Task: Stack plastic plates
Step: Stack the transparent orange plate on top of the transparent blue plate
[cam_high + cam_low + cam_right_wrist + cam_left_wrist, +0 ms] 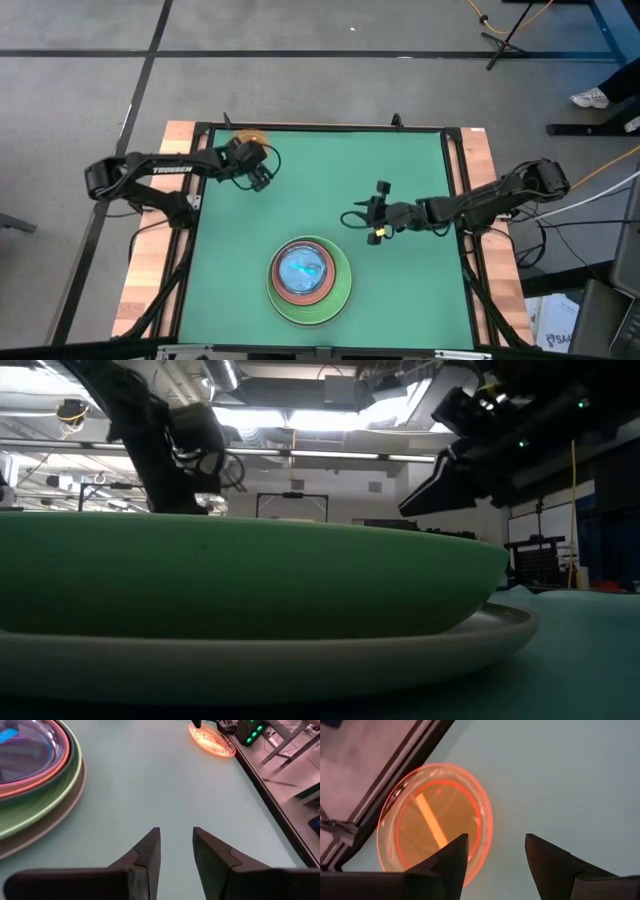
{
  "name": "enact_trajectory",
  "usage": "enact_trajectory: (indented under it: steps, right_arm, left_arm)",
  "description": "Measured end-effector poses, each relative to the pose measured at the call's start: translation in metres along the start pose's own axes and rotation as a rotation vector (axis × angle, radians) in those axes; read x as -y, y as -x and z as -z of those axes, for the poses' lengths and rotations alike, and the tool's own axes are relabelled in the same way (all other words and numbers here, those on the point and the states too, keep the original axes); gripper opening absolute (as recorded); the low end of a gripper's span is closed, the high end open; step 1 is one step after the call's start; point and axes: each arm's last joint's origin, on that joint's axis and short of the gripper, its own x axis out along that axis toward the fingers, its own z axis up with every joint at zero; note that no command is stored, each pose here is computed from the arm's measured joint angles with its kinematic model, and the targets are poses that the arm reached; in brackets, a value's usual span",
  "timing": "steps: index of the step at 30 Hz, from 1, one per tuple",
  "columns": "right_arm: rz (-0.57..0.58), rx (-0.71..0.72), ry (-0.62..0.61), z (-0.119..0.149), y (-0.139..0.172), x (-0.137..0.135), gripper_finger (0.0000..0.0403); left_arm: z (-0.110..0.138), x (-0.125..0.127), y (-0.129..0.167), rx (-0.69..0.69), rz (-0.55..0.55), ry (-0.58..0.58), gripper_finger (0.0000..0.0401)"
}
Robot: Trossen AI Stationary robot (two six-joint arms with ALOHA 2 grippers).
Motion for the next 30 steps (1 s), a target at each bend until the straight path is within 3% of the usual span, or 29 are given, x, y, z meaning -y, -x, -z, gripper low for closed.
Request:
enact_trajectory:
  steps: [9,21,30]
  right_arm:
    - [-0.047,0.013,-0.032,0.003,-0.012,0.005,0.0106]
    - [-0.054,-0.04,-0.008,0.015,-0.027,-0.005,0.0106]
    - [-0.053,-0.035,-0.01,0.015,-0.028,-0.005,0.0106]
  left_arm:
    - [-0.004,-0.015,-0.035,-0.145,0.004,0.077,0.019]
    - [-0.021,-0.015,-0.071,-0.243,-0.01,-0.032,0.019]
    - [-0.019,-0.022,-0.078,-0.268,-0.027,-0.017,0.0173]
